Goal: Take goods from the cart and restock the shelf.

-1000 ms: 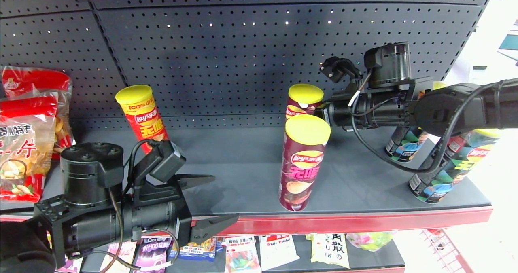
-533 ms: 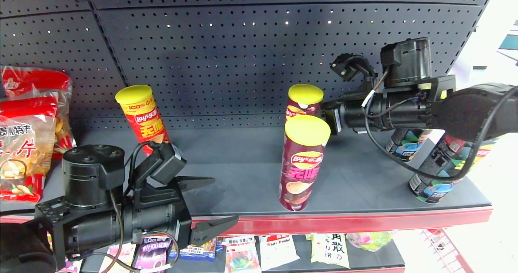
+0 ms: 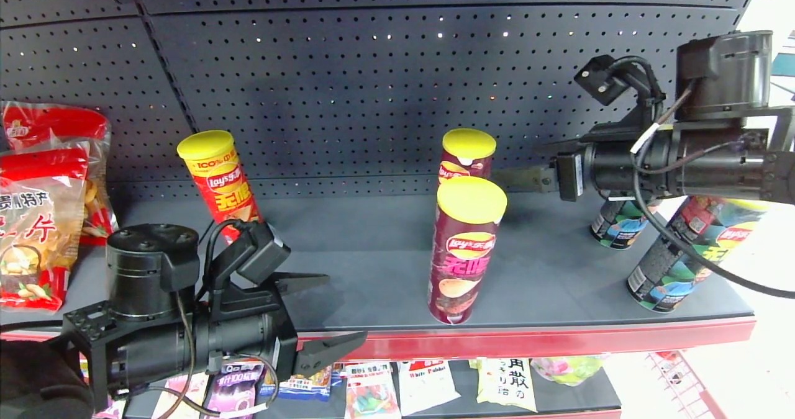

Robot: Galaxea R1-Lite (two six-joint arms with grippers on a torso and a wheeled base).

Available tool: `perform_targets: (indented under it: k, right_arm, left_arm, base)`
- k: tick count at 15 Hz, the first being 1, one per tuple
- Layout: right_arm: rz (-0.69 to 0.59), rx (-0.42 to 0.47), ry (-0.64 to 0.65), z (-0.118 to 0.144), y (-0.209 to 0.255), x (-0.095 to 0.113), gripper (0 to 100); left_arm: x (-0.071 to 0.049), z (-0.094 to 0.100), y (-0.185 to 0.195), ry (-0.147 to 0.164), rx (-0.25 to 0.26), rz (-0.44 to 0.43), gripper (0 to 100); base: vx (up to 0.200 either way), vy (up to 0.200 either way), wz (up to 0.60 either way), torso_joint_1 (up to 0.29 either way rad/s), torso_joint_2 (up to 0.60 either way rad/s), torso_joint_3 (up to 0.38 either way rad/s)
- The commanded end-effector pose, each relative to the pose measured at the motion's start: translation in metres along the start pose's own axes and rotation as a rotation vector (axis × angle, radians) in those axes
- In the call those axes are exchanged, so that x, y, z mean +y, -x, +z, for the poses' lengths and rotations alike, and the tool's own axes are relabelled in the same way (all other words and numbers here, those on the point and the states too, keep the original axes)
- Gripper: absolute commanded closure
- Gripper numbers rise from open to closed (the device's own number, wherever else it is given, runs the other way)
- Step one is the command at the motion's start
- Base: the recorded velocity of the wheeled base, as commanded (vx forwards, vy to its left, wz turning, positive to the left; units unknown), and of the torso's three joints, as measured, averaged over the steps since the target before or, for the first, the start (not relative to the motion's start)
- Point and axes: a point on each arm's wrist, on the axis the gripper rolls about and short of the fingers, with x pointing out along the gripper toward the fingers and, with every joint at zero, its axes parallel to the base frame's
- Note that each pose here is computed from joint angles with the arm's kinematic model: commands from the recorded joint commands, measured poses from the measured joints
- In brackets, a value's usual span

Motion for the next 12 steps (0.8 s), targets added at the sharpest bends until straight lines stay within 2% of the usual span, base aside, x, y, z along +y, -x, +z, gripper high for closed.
perform_targets:
  k: [1,4,8,10,12]
  right_arm:
    - [-0.040,-0.033,-0.011,0.002,0.029,0.005,0]
    - [-0.074,-0.036,-0.053,-0.010,0.060,0.014,0]
    - [-0.039,-0.062,-0.073,-0.061,0.136,0.052,0]
    - [-0.043,-0.090,-0.062,-0.095,0.171,0.067,0]
    - [-0.088,-0.122,-0.057,-0.114,0.190,0.074,0]
  left_arm:
    - [0.002,-0.001,-0.003,0.004,0.008,0.004,0]
    - [0.004,-0.002,-0.007,0.007,0.017,0.022,0]
    - [0.010,0.000,-0.026,0.005,0.042,0.102,0]
    - [0.010,0.002,-0.039,0.005,0.090,0.179,0]
    - [0.013,0.007,-0.053,0.004,0.129,0.245,0]
  base:
    - [0.000,0.000,0.00,0.000,0.00,0.000]
    - [0.000,0.000,0.00,0.000,0.00,0.000]
    - [0.000,0.000,0.00,0.000,0.00,0.000]
    - [0.000,0.000,0.00,0.000,0.00,0.000]
    - [0.000,0.000,0.00,0.000,0.00,0.000]
